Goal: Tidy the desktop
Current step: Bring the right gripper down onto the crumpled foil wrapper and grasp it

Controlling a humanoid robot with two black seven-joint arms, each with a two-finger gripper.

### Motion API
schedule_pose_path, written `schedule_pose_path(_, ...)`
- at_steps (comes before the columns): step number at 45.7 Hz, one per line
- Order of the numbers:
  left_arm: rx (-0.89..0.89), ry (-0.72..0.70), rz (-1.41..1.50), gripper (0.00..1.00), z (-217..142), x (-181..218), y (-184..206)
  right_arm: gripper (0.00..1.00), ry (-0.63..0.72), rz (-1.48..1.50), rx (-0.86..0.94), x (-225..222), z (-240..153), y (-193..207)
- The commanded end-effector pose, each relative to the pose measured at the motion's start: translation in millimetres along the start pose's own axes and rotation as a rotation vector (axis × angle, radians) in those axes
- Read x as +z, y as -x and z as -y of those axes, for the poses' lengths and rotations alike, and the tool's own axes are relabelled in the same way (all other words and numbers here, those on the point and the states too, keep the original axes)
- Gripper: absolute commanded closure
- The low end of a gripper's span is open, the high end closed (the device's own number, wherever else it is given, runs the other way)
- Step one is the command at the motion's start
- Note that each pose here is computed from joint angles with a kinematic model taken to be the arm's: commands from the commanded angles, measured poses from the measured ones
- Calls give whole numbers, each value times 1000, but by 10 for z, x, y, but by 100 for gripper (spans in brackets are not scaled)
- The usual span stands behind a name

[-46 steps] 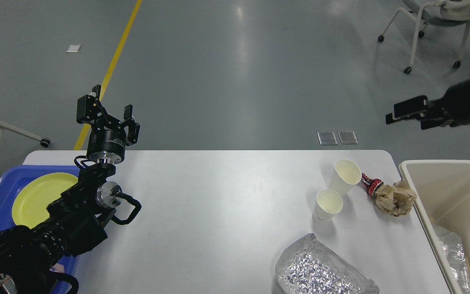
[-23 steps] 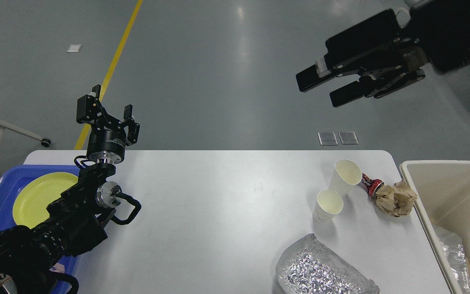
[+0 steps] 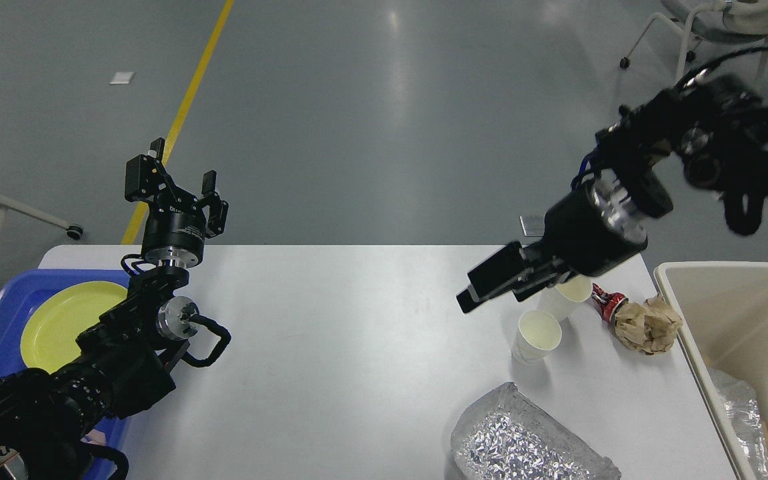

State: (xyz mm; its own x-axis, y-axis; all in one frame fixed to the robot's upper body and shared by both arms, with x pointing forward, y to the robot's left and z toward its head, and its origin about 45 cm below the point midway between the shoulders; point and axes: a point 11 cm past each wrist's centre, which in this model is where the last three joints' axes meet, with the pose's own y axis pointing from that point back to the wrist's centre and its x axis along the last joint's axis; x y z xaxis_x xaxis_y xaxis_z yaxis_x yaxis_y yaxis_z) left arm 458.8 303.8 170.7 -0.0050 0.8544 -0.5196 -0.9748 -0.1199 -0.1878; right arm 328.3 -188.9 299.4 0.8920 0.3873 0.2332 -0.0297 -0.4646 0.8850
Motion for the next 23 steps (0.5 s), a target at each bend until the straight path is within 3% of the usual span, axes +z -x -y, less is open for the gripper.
schedule_pose_path(1, 0, 0, 0, 0, -1, 0, -1, 0, 1, -7, -50, 204, 428, 318)
schedule_pose_path(8, 0, 0, 0, 0, -1, 0, -1, 0, 13, 19, -114, 335, 760, 610)
schedule_pose_path(23, 0, 0, 0, 0, -1, 0, -1, 0, 124, -18, -63, 903, 1364, 933)
